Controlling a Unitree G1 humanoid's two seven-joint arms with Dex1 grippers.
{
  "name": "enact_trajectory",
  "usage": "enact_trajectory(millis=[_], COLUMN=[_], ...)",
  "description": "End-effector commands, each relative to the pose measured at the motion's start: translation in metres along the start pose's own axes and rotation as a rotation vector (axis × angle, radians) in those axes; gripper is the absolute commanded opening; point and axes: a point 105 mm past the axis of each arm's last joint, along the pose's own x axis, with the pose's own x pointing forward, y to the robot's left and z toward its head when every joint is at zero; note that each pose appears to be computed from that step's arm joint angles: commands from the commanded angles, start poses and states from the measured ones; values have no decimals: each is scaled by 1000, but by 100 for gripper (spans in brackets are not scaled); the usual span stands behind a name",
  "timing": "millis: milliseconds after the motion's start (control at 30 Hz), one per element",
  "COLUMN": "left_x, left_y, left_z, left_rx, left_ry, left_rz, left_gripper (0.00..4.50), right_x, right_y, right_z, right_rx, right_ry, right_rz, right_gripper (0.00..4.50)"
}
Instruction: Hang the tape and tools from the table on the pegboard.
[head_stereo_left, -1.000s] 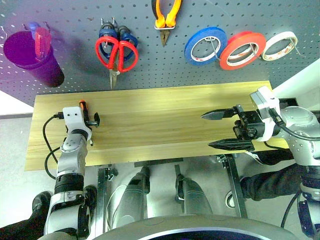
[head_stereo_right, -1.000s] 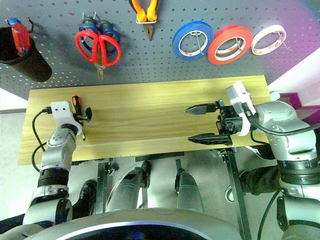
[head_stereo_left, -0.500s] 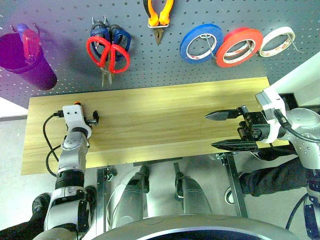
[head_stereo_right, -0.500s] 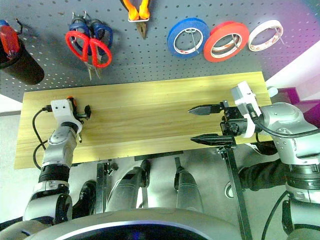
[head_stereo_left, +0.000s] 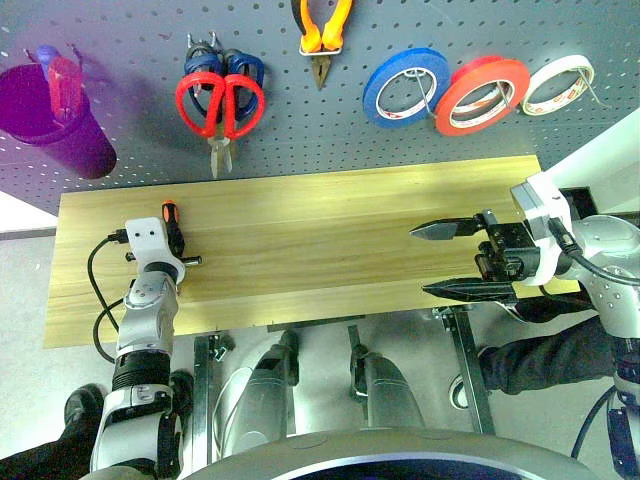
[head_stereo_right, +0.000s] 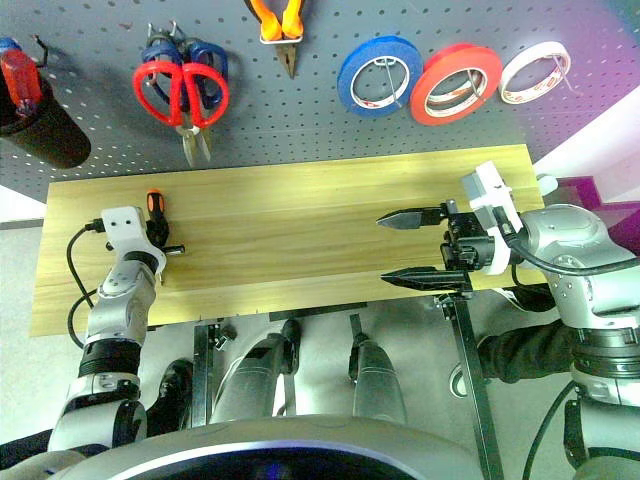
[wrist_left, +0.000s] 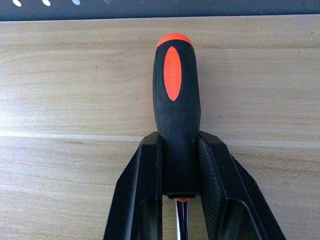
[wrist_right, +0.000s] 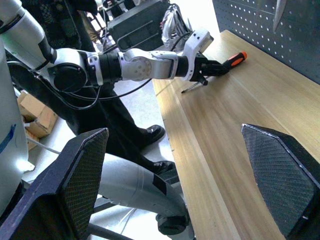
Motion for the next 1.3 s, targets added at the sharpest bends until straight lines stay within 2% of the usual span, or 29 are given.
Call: enact_trajectory(millis=[33, 333, 700, 1033, 1300], left_x=[0, -24, -69, -102, -111], left_y=[9, 11, 9, 10, -10], left_z=[5, 8, 39, 30, 71], left_rx=[1, 33, 103, 135, 240], left_ry=[-9, -52, -198, -189, -366], left_rz=[28, 58, 29, 38, -18], left_gripper=[62, 62, 62, 62, 62], right_x=[-1, 0, -1, -2, -5], right_y=[0, 0, -12, -29, -35], right_z=[5, 13, 22, 24, 26], right_rx=[-37, -49, -84, -114, -128], right_ry=[3, -40, -115, -151, -195], right_rz=[-1, 24, 36, 44, 56], right_gripper=[450, 450, 450, 450, 450])
